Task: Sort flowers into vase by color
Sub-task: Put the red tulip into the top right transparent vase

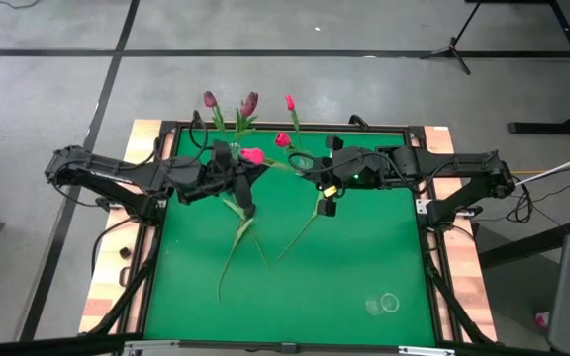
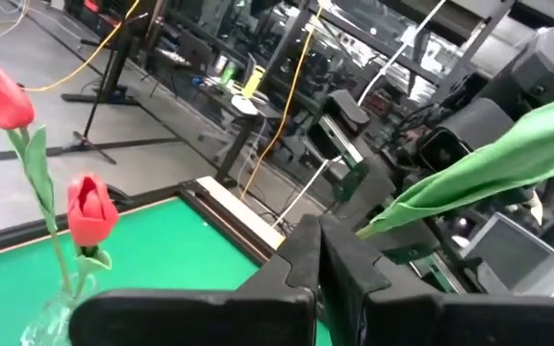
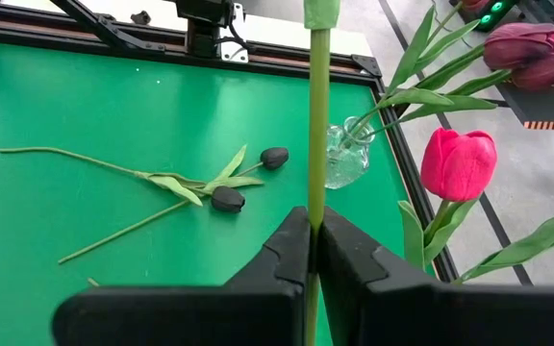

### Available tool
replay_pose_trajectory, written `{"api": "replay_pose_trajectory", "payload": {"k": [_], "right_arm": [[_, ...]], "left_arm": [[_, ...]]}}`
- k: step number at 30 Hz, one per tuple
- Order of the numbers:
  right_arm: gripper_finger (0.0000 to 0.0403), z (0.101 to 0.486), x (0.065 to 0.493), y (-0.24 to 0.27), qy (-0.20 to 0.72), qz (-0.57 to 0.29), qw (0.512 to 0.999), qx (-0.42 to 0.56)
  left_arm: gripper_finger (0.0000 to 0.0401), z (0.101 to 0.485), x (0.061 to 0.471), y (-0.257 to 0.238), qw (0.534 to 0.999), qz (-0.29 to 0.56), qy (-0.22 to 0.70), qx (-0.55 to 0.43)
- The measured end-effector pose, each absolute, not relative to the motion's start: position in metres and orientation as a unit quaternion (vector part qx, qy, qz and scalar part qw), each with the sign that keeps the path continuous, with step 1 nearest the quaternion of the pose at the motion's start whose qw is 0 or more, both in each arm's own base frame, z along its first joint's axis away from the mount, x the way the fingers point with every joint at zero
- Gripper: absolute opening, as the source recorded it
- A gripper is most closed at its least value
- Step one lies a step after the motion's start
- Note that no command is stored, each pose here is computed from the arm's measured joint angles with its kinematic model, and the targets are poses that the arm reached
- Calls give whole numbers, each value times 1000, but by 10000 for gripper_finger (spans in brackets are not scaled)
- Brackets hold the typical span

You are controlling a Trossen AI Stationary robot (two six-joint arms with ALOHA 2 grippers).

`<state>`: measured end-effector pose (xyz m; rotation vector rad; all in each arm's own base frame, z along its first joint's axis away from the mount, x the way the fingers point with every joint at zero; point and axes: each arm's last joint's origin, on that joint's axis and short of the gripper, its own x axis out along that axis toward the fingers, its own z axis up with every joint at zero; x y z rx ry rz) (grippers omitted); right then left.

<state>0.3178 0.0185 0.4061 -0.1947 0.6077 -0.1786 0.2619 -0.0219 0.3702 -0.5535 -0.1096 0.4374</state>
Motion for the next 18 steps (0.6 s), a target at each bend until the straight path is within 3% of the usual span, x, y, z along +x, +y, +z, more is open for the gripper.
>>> {"api": "replay_pose_trajectory", "payload": {"k": [18], "right_arm": [[17, 411, 321, 19, 270, -90, 954, -91]], "left_arm": [[0, 370, 262, -20, 935, 216, -55, -275]]}}
